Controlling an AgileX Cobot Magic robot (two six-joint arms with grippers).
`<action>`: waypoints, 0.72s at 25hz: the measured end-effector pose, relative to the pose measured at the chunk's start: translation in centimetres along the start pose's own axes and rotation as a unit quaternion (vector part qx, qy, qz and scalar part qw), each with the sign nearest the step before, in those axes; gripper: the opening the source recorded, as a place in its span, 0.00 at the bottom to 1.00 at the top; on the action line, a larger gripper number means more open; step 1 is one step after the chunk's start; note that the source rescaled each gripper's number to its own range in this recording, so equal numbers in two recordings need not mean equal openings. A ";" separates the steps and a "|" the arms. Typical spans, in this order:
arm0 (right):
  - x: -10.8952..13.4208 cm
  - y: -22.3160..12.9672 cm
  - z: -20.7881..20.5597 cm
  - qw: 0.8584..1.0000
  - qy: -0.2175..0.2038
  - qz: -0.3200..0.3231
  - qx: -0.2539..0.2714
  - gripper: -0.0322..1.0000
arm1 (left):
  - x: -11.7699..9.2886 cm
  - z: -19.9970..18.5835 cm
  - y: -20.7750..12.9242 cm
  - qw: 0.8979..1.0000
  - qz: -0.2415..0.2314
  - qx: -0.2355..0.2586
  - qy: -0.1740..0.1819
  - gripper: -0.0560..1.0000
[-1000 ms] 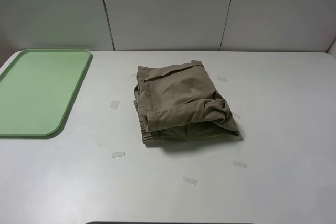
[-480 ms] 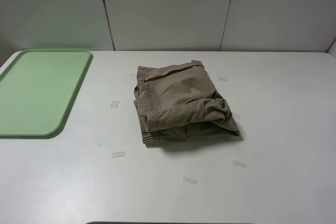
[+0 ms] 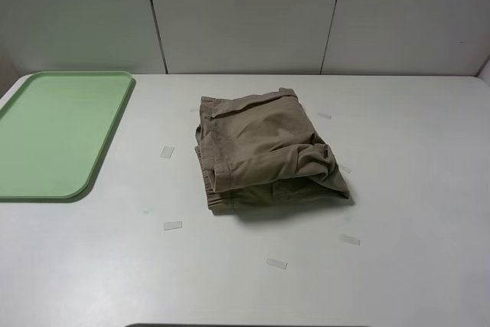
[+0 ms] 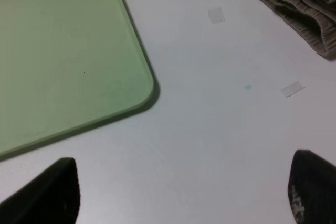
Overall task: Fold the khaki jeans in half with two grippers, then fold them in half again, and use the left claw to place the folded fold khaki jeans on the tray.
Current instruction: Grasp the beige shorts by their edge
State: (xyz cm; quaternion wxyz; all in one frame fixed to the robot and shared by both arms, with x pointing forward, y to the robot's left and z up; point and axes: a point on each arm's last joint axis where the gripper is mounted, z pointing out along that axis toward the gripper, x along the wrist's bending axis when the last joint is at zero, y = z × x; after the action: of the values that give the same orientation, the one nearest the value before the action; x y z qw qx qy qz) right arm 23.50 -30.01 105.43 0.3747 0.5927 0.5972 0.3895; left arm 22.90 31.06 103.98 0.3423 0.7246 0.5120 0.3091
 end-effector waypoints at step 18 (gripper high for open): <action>0.0 0.0 0.0 1.000 0.000 0.000 0.000 1.00 | 0.0 0.0 0.0 1.000 0.000 0.000 0.000 0.84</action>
State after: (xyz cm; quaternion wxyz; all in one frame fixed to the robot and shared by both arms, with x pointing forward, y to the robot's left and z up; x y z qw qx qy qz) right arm 23.51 -30.01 105.41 0.3744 0.5930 0.5972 0.3894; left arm 22.90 31.06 103.98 0.3422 0.7248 0.5117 0.3092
